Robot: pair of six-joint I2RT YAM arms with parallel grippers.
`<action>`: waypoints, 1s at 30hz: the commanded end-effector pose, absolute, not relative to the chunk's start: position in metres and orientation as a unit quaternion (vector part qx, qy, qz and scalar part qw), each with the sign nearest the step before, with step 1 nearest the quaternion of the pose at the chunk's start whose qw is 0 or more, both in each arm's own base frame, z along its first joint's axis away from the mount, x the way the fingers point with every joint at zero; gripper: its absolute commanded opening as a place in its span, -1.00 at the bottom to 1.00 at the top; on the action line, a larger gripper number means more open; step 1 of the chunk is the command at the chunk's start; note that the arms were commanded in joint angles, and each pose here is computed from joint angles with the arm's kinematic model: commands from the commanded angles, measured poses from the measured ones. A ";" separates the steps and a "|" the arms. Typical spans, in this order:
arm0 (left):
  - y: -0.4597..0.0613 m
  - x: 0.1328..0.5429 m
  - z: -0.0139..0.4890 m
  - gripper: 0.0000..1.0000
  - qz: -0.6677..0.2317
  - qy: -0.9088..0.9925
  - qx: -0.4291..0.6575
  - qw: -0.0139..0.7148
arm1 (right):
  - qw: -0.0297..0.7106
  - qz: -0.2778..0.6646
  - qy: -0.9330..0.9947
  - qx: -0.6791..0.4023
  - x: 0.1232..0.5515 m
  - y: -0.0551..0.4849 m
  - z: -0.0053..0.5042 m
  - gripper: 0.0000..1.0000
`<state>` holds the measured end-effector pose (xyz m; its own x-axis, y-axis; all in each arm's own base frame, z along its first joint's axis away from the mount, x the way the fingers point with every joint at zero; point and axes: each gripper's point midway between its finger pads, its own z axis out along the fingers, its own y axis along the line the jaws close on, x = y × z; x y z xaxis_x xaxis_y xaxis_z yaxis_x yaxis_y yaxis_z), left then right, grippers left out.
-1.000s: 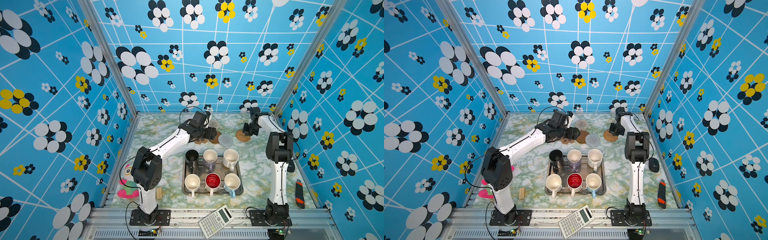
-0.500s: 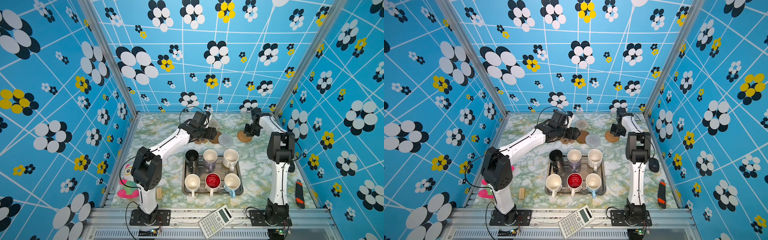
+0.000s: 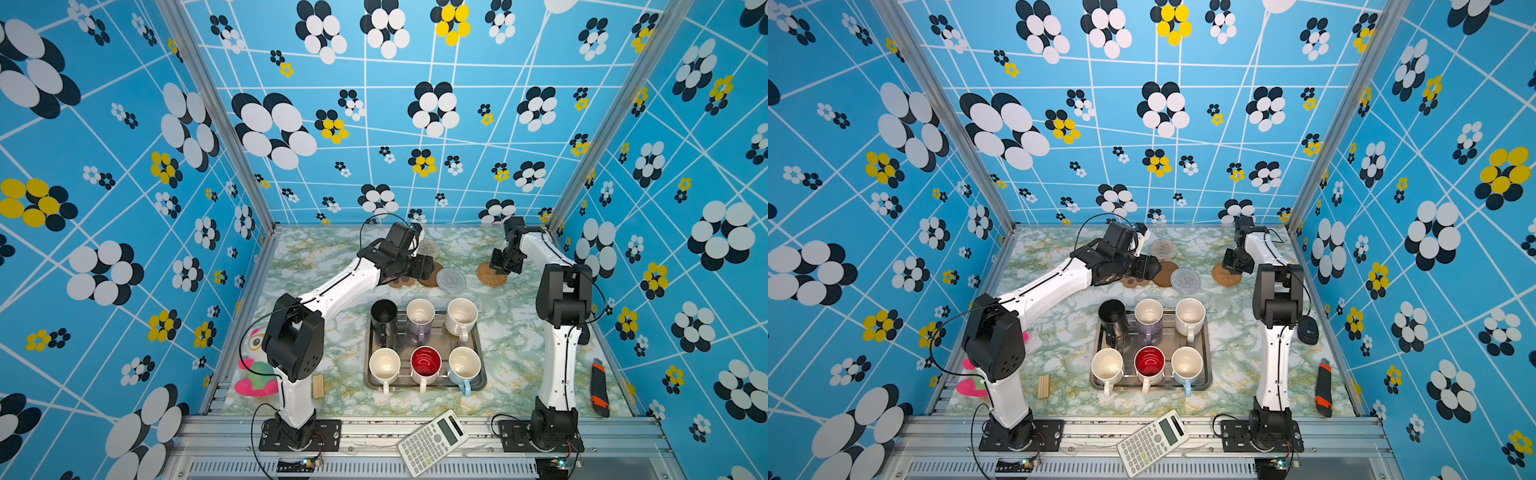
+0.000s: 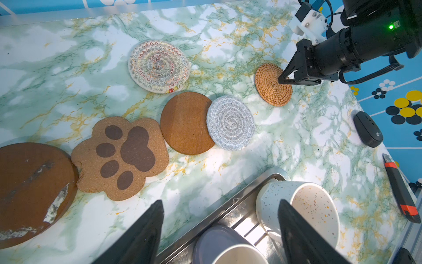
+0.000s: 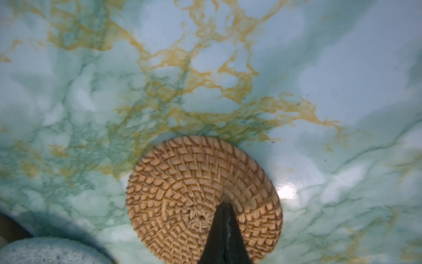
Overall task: Place cups on coasters
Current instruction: Move the coaster to the top-right of the table.
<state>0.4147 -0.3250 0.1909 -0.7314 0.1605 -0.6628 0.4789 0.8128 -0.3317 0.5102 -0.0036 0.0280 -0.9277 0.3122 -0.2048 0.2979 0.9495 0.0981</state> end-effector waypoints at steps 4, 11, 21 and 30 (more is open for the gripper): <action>-0.328 0.412 0.201 0.60 -0.249 0.893 0.182 0.326 | 0.087 0.026 0.983 0.158 0.496 -0.010 0.027 -1.00; -0.331 0.411 0.200 0.59 -0.251 0.893 0.183 0.326 | 0.117 0.055 0.979 0.155 0.511 -0.002 0.051 -1.00; -0.329 0.407 0.214 0.60 -0.260 0.884 0.183 0.343 | 0.169 0.084 0.971 0.149 0.524 0.005 0.106 -1.00; -0.308 0.420 0.198 0.60 -0.180 0.904 0.177 0.344 | 0.199 0.122 0.968 0.091 0.511 0.058 0.142 -0.48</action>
